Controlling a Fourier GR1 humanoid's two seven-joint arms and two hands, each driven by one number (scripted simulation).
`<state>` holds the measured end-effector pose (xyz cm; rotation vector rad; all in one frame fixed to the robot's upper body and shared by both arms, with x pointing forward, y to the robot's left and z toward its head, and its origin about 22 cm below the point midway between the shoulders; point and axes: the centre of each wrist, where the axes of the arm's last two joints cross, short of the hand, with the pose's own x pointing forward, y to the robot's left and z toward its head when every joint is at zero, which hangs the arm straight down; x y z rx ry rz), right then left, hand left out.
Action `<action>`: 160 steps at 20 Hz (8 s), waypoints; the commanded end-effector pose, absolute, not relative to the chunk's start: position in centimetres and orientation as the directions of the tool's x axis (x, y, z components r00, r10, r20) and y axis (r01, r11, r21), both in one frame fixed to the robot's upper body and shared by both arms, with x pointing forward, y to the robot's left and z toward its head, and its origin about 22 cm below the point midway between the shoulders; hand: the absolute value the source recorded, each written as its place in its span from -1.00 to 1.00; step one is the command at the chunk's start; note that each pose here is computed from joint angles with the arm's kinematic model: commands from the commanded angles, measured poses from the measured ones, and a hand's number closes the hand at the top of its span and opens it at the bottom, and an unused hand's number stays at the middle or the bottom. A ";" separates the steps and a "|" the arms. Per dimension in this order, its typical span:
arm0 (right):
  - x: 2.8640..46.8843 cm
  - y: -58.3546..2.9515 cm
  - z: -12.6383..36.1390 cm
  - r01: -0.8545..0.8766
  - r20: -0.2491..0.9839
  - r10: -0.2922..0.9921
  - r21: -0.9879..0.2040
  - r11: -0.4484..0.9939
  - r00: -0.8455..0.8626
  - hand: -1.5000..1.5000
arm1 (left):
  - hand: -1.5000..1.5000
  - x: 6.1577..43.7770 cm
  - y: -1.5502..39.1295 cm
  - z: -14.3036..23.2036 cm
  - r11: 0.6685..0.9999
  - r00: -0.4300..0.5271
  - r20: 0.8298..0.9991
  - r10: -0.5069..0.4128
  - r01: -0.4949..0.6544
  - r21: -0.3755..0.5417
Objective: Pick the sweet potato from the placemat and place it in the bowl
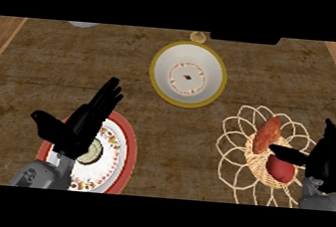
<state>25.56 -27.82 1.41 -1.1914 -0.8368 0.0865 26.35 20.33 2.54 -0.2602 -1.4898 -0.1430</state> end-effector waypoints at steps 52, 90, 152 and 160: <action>34.2 -22.2 2.5 -0.014 0.091 0.170 -0.847 0.532 0.981 -1.00 | 0.00 25.1 19.4 1.3 0.957 0.074 0.994 0.081 0.271 -0.098; 23.1 -0.2 5.1 -0.182 0.144 0.928 -0.980 0.084 -0.344 1.00 | 0.00 26.5 19.1 2.3 0.953 0.108 0.991 0.084 0.282 -0.112; 44.5 -10.1 10.7 0.267 0.784 0.584 -0.529 0.806 -0.210 -1.00 | 0.00 26.7 18.5 2.8 0.945 0.064 0.995 0.074 0.315 -0.091; 42.2 -13.6 8.5 0.154 0.834 0.293 -0.250 0.956 -0.467 -1.00 | 0.00 26.1 19.3 3.8 0.959 0.099 0.990 0.096 0.257 -0.119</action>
